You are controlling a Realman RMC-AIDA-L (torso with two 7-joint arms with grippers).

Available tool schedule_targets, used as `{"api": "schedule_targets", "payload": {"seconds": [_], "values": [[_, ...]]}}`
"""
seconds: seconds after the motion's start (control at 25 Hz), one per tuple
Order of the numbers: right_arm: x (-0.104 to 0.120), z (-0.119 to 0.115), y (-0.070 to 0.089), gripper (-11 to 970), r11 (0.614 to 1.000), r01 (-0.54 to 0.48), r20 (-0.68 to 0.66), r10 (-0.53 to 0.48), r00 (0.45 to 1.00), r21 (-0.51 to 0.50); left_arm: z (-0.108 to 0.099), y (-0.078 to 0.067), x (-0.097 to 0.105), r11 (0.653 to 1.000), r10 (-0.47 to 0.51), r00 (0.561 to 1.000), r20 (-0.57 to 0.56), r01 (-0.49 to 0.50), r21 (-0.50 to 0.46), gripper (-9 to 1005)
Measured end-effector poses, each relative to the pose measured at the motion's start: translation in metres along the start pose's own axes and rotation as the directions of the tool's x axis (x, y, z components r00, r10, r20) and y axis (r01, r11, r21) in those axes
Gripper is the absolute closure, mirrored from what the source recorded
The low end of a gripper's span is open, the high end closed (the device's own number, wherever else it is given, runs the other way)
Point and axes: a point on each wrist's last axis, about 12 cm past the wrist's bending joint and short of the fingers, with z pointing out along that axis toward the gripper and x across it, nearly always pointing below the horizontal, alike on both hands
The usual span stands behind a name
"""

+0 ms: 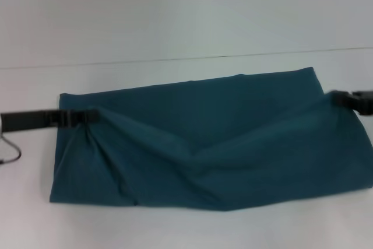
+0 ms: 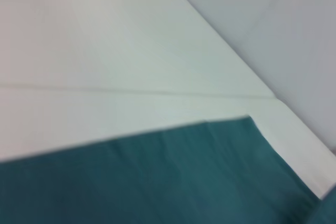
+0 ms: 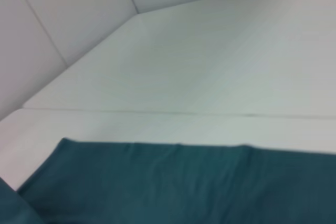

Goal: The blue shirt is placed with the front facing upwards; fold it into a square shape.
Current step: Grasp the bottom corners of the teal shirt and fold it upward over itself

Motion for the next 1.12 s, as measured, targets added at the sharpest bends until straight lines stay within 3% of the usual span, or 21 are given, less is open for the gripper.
{"api": "schedule_targets", "payload": {"seconds": [0.24, 0.48, 0.84, 1.12], "values": [[-0.014, 0.048, -0.003, 932, 0.993, 0.046, -0.025, -0.043, 0.999, 0.107, 0.020, 0.007, -0.019, 0.993, -0.003, 0.997, 0.077, 0.012, -0.115, 990], [-0.026, 0.081, -0.004, 931, 0.965, 0.124, -0.048, -0.116, 0.992, 0.231, 0.039, 0.012, -0.034, 0.976, 0.011, 0.990, 0.139, 0.020, -0.219, 989], [-0.041, 0.104, 0.000, 930, 0.931, 0.186, -0.042, -0.182, 0.982, 0.315, 0.068, 0.007, -0.050, 0.931, 0.108, 0.983, 0.147, -0.048, -0.362, 990], [-0.055, 0.111, 0.001, 933, 0.914, 0.194, -0.010, -0.204, 0.979, 0.356, 0.073, 0.008, -0.057, 0.900, 0.139, 0.975, 0.172, -0.052, -0.432, 966]]}}
